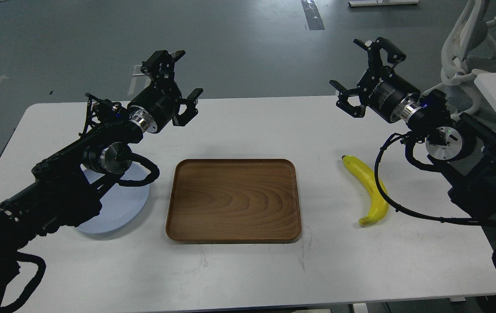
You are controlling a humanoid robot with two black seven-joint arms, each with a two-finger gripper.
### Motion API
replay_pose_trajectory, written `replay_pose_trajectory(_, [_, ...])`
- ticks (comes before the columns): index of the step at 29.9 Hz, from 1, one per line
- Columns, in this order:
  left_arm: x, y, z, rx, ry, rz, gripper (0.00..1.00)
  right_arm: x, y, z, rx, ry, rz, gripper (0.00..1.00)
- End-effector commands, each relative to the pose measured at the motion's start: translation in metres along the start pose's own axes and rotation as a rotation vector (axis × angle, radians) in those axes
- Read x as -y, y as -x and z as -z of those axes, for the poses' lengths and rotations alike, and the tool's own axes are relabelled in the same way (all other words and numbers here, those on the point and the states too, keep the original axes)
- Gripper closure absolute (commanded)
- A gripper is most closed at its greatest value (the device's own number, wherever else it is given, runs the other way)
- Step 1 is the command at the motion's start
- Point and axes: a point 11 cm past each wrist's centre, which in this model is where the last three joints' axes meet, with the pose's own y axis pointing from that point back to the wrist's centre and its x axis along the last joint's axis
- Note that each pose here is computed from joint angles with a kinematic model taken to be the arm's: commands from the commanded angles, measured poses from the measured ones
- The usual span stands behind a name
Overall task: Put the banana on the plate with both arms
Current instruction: 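Move the left gripper down toward the pale blue plate's rim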
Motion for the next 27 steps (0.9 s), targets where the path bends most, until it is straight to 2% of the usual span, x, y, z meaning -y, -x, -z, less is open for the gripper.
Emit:
replay_pose_trajectory(1, [-0.008, -0.004, -0.009, -0.001, 0.019, 0.034, 0.02, 0.003, 0.002, -0.006, 0.011, 0.007, -0.001, 0.0])
replay_pose_trajectory(8, [-0.015, -0.017, -0.011, -0.002, 0.018, 0.006, 0.02, 0.004, 0.003, -0.008, 0.009, 0.013, 0.002, 0.0])
replay_pose_trajectory(16, [-0.022, -0.024, 0.004, -0.021, -0.007, -0.016, 0.02, 0.005, 0.005, -0.01, 0.011, 0.017, 0.007, 0.0])
replay_pose_trajectory(27, [-0.025, -0.028, 0.003, -0.019, -0.007, -0.025, 0.02, 0.011, 0.011, -0.029, 0.012, 0.063, -0.013, 0.0])
